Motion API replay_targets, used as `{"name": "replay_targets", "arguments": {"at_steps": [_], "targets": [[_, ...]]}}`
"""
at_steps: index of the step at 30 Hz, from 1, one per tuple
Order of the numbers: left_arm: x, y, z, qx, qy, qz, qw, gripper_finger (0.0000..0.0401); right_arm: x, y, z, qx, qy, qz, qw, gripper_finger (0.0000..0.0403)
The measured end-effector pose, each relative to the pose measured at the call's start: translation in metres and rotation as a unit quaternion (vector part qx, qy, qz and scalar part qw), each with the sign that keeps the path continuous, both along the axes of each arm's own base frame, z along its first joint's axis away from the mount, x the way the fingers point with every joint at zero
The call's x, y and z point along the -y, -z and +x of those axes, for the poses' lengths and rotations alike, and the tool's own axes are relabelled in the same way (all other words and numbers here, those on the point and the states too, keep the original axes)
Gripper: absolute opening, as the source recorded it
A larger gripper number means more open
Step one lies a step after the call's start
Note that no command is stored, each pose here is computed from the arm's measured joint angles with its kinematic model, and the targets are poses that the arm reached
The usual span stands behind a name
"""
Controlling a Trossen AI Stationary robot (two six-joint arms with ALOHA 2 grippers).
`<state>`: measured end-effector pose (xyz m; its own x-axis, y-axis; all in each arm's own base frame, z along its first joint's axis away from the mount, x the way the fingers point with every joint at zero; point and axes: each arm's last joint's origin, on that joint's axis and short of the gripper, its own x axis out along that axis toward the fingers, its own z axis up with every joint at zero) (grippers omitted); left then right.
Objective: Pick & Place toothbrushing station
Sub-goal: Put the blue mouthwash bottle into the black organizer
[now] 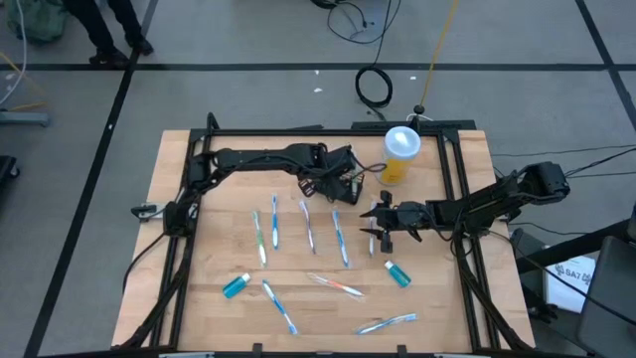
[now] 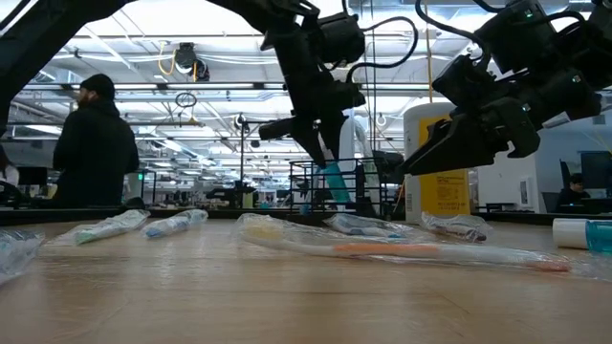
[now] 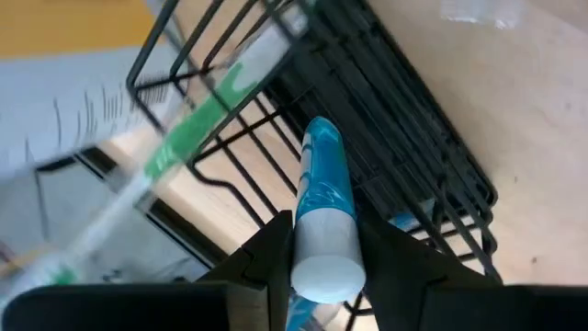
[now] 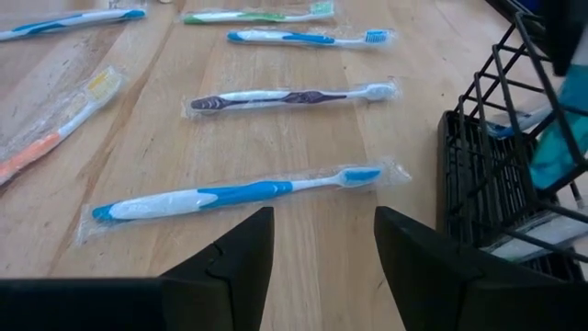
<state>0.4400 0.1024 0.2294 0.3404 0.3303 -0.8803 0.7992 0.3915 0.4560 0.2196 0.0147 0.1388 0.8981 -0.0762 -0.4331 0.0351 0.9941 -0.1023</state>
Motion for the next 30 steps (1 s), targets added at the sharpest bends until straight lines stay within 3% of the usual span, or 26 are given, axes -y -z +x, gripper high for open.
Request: {"name": "replay_targets", "arguments": {"at_steps": [5,17,30], "targets": [[0.007,0.004,0.003,-0.025,0.035,0.046,0.998,0.0113,0.0,0.0,0.0,0.0,0.0,0.0,1.0,0.018],[0.013,0.004,0.006,-0.066,0.156,0.098,0.981,0.0113,0.0,0.0,0.0,0.001,-0.001,0.0,1.0,0.018],[0.015,0.003,0.01,-0.041,0.135,0.1,0.985,0.0113,0.0,0.0,0.0,0.001,-0.001,-0.001,1.0,0.018]]}}
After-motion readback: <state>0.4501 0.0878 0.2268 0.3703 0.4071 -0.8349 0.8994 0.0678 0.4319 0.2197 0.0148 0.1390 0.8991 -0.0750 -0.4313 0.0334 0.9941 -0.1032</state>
